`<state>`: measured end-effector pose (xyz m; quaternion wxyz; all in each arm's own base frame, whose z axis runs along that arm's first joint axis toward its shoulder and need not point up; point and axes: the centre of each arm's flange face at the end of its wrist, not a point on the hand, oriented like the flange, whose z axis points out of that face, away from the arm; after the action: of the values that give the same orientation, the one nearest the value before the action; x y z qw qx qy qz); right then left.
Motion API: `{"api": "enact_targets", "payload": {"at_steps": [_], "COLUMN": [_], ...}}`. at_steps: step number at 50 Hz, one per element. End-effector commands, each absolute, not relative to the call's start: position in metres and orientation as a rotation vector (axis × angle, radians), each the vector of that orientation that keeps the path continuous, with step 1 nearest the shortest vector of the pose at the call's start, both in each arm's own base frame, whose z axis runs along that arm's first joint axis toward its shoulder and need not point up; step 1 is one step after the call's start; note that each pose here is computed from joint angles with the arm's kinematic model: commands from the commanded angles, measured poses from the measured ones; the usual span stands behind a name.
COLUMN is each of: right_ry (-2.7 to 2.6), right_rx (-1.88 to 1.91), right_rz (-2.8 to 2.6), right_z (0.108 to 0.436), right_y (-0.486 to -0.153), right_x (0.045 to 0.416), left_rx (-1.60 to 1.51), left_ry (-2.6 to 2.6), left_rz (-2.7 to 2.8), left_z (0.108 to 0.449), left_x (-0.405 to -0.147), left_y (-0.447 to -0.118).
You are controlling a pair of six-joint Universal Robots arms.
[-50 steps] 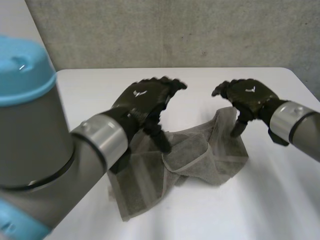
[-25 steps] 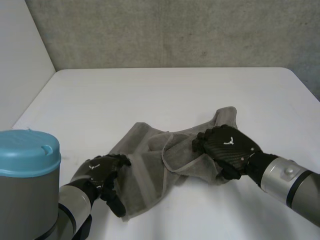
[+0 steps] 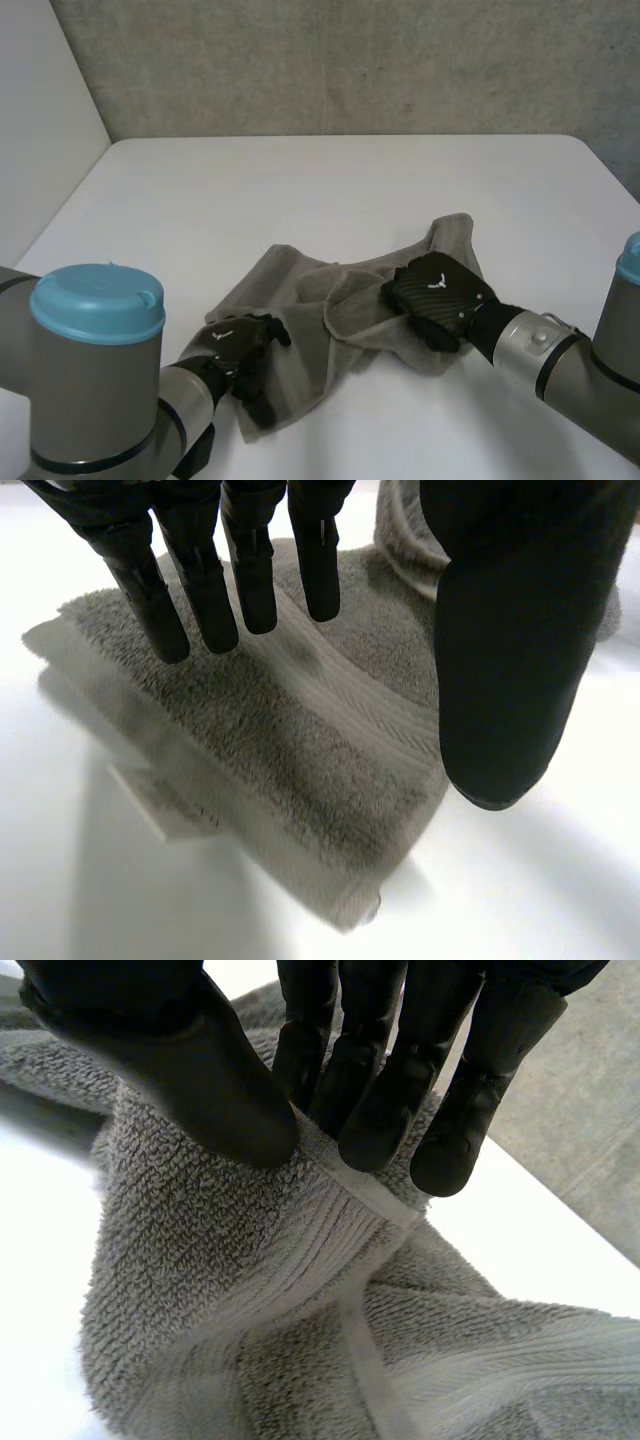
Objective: Fold the towel.
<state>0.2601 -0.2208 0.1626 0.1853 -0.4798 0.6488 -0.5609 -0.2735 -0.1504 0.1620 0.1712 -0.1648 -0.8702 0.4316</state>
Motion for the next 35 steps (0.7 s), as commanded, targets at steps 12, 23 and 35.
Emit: {"api": "enact_targets", "payload": {"at_steps": [12, 23, 35], "right_ry": [1.914, 1.882, 1.842], "right_rx": [-1.112, -1.07, -1.035], "right_rz": [-1.756, -1.806, -1.881], "right_z": [0.206, 0.223, 0.244], "right_y": [-0.241, -0.236, -0.231], "right_x": [0.252, 0.249, 0.242], "left_rx": [-0.393, -0.314, -0.291], "left_ry": [-2.357, -2.31, -2.333], "left_rz": [1.243, 1.158, 1.157], "left_z": [0.16, 0.149, 0.131], "left_x": [-0.314, -0.343, -0.357], "left_y": [-0.168, -0.164, -0.17]}}
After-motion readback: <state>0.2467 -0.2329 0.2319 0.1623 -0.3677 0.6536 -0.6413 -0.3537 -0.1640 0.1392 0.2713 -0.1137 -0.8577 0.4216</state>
